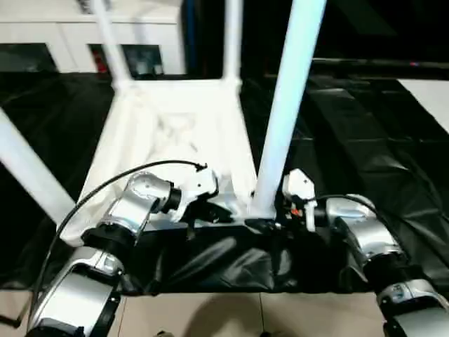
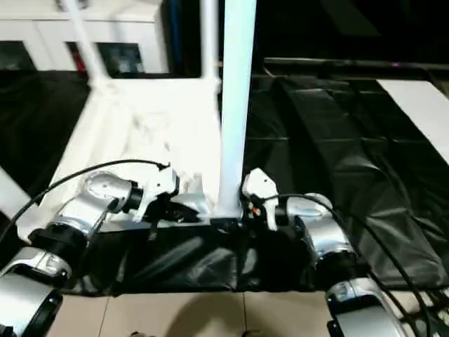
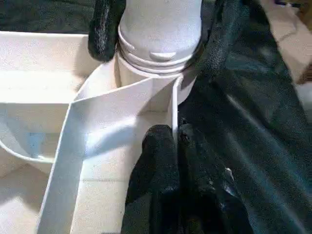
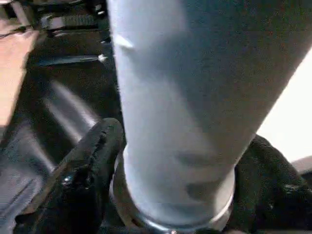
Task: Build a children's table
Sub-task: Rotate leg to tighten
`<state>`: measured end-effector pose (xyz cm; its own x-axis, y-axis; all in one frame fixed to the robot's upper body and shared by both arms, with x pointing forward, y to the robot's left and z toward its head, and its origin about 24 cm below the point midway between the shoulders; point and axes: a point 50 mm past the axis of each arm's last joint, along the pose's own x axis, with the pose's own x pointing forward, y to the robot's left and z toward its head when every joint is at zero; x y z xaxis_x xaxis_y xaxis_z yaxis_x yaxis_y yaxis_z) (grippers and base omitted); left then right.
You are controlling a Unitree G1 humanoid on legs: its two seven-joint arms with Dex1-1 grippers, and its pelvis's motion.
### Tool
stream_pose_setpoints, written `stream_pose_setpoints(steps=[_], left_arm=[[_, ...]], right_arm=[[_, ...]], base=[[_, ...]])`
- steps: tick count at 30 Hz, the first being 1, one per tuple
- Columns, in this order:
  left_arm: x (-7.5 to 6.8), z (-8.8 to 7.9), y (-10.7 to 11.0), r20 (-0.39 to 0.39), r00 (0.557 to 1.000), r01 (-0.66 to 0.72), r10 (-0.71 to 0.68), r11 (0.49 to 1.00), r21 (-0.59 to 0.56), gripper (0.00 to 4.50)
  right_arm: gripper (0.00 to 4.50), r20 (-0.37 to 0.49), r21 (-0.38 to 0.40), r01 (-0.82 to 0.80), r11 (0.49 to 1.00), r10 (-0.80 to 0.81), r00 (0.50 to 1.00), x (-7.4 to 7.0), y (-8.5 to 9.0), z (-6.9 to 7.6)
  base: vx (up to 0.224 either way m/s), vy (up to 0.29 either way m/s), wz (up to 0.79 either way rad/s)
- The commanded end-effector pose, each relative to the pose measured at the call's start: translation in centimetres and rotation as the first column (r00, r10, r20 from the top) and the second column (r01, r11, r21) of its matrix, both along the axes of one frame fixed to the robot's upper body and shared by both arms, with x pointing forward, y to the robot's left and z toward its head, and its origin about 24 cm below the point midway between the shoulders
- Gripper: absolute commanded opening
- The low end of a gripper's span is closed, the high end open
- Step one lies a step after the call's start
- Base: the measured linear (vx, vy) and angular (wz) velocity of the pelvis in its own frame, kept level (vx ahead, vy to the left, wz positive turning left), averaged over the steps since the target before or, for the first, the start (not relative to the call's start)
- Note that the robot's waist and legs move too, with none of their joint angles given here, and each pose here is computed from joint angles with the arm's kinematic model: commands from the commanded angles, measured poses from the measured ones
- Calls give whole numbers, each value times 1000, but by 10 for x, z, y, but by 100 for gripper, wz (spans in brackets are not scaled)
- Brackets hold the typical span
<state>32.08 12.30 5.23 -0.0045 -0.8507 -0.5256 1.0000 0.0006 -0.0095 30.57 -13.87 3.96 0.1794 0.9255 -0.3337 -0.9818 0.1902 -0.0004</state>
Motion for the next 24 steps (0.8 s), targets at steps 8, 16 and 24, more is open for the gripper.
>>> stream_pose_setpoints(steps=[8,16,24], left_arm=[[-3,-1,-5,-25,994,102,-102,995,19,0],[1,-3,-10,-8,1000,-11,11,1000,-15,0],[6,-11,-54,21,962,-269,272,958,-94,0]], right_arm=[[272,-13,-4,-92,996,92,996,-3,6,1],[267,-47,70,46,996,-43,998,-7,8,-8],[266,-61,72,585,808,-582,811,11,25,-30]], base=[[0,0,0],[0,0,0],[0,0,0]])
